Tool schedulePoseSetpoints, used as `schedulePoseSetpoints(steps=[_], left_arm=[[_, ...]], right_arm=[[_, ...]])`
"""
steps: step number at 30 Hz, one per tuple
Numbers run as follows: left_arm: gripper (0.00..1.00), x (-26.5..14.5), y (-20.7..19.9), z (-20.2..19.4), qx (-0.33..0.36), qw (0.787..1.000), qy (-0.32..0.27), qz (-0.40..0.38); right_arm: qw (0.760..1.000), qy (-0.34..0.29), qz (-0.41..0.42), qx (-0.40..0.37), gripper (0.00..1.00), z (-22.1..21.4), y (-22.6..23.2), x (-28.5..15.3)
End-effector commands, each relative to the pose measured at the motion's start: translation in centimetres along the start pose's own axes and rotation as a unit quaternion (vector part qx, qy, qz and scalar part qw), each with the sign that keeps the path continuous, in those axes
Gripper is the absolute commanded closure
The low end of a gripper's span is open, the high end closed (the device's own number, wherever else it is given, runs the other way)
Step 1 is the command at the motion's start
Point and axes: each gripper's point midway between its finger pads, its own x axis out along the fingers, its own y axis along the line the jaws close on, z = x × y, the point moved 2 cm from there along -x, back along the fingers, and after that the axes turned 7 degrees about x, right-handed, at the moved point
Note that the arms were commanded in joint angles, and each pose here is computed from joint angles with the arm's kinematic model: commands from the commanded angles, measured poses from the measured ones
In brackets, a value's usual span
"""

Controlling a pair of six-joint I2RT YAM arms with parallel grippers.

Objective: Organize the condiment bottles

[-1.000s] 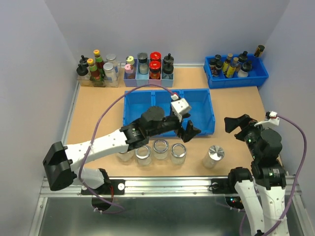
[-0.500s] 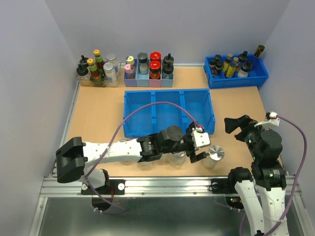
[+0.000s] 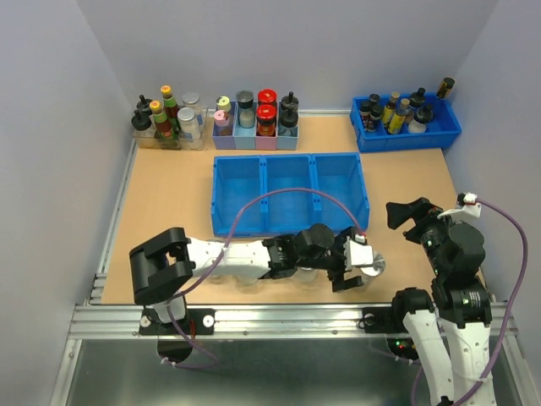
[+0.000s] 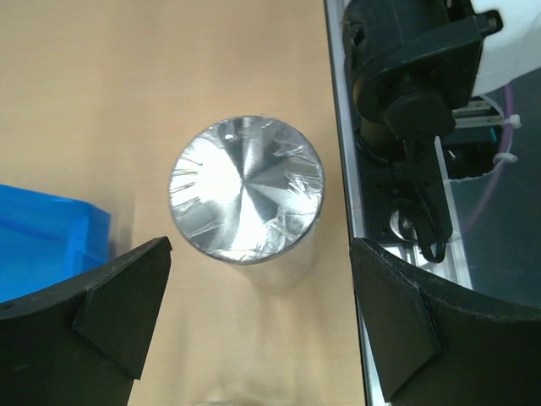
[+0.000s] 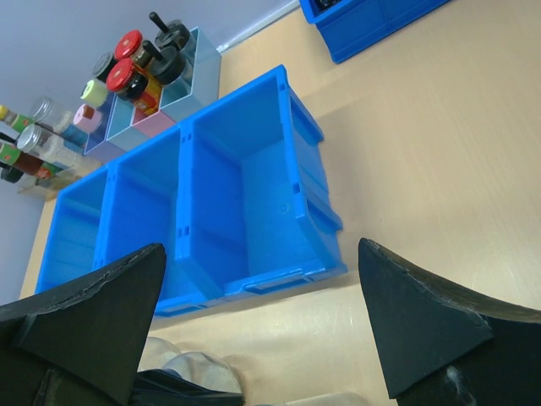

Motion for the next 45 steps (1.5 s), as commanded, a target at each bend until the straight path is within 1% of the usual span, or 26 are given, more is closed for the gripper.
schedulePoseSetpoints(steps=[1, 5, 8, 12, 17, 22, 27, 29, 33, 35, 39, 45], left_arm=[[0.01, 0.5, -0.3, 4.7, 0.008, 0.997, -0.071, -0.032], [0.01, 1.8, -0.3, 4.3, -0.007, 0.997, -0.069, -0.033], [0.01, 2.6, 0.0, 4.8, -0.011, 0.996, -0.078, -0.031], [0.01, 4.0, 0.1, 4.0, -0.017, 0.997, -0.076, -0.030], [0.01, 4.8, 0.2, 3.3, -0.026, 0.996, -0.077, -0.024], [0.01, 5.3, 0.4, 3.8, -0.038, 0.994, -0.101, -0.016], [0.01, 5.1, -0.2, 5.6, -0.055, 0.987, -0.145, -0.037], [0.03, 5.1, -0.4, 5.9, -0.055, 0.986, -0.151, -0.043], [0.12, 5.3, -0.6, 5.1, -0.055, 0.987, -0.141, -0.049], [0.13, 5.2, -0.8, 4.2, -0.059, 0.989, -0.130, -0.049], [0.10, 5.3, -0.8, 2.7, -0.066, 0.991, -0.109, -0.037], [0.07, 6.5, -0.9, 2.3, -0.077, 0.991, -0.101, -0.042]], right_arm=[[0.999, -0.029, 0.015, 0.000, 0.00, 1.8, 1.3, -0.7], [0.999, -0.029, 0.015, 0.001, 0.00, 1.8, 1.3, -0.7], [1.000, -0.027, 0.013, 0.002, 0.00, 1.8, 1.2, -0.7], [1.000, -0.024, 0.009, 0.002, 0.00, 1.7, 1.1, -0.5], [1.000, -0.021, 0.004, 0.002, 0.00, 1.6, 1.0, -0.2], [1.000, -0.019, 0.001, 0.004, 0.00, 1.5, 0.8, -0.1], [1.000, -0.017, -0.001, 0.005, 0.00, 1.5, 0.8, 0.0], [1.000, -0.017, -0.001, 0.007, 0.00, 1.5, 0.8, 0.0], [1.000, -0.023, -0.011, 0.006, 0.00, 1.7, 0.5, 0.0], [1.000, -0.023, -0.013, 0.006, 0.00, 1.7, 0.5, 0.0], [1.000, -0.019, -0.017, 0.008, 0.00, 1.5, 0.3, 0.2], [1.000, -0.014, -0.020, 0.008, 0.00, 1.4, 0.2, 0.5]])
